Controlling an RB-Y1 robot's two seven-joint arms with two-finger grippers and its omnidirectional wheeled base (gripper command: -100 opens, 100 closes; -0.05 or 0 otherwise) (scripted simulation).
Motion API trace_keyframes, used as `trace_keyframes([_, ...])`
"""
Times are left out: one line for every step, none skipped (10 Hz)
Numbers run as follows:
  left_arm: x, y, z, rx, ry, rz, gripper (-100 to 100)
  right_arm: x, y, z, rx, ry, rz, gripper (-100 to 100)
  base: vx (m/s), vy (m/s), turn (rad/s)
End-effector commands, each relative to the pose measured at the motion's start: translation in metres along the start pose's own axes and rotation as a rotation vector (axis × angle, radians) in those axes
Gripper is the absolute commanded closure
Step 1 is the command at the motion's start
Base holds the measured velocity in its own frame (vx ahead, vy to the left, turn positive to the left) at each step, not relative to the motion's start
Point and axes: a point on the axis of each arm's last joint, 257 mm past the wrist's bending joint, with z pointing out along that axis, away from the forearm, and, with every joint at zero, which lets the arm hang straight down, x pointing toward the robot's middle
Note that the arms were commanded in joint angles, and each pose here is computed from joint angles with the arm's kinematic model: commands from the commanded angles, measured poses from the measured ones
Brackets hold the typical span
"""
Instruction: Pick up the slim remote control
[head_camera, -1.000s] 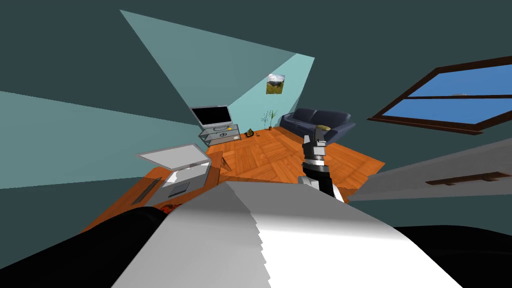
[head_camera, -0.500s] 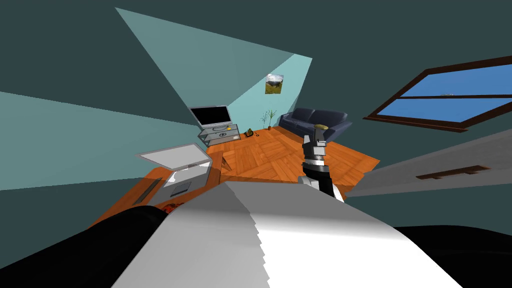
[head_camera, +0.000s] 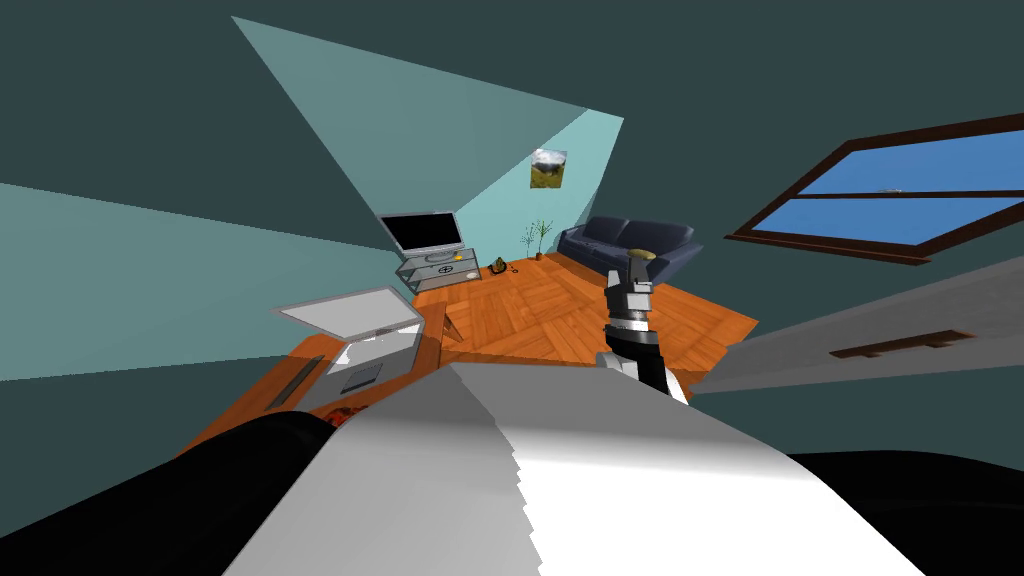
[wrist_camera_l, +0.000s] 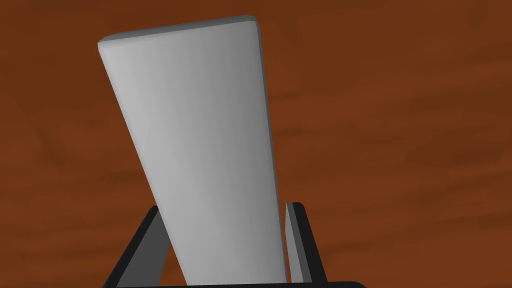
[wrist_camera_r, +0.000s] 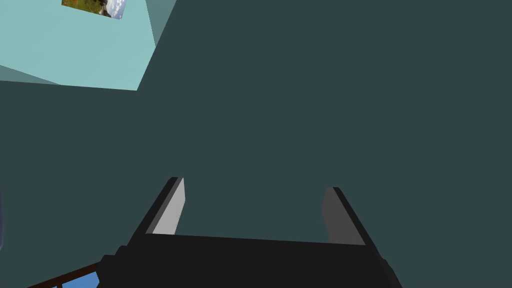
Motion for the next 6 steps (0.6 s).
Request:
trace_keyframes([0.000, 0.000, 0.000, 0.000, 0.000, 0.000, 0, 0.000, 0.000, 0.000, 0.000, 0.000, 0.000, 0, 0.000, 0.000, 0.000])
trace_keyframes([0.008, -0.004, -0.012, 0.001, 0.005, 0.008, 100, 0.000, 0.000, 0.000, 0.000, 0.000, 0.000, 0, 0.038, -0.027, 0.059])
trace_keyframes([0.008, -0.004, -0.012, 0.001, 0.005, 0.008, 100, 0.000, 0.000, 0.000, 0.000, 0.000, 0.000, 0, 0.049, -0.040, 0.043])
trace_keyframes([0.013, -0.005, -0.018, 0.000, 0.008, 0.014, 100, 0.000, 0.000, 0.000, 0.000, 0.000, 0.000, 0, 0.043, -0.036, 0.028])
trace_keyframes([0.011, -0.005, -0.016, 0.001, 0.007, 0.012, 100, 0.000, 0.000, 0.000, 0.000, 0.000, 0.000, 0, 0.018, -0.015, 0.009])
trace_keyframes([0.011, -0.005, -0.016, 0.000, 0.006, 0.012, 0, 0.000, 0.000, 0.000, 0.000, 0.000, 0.000, 0, 0.000, 0.000, 0.000])
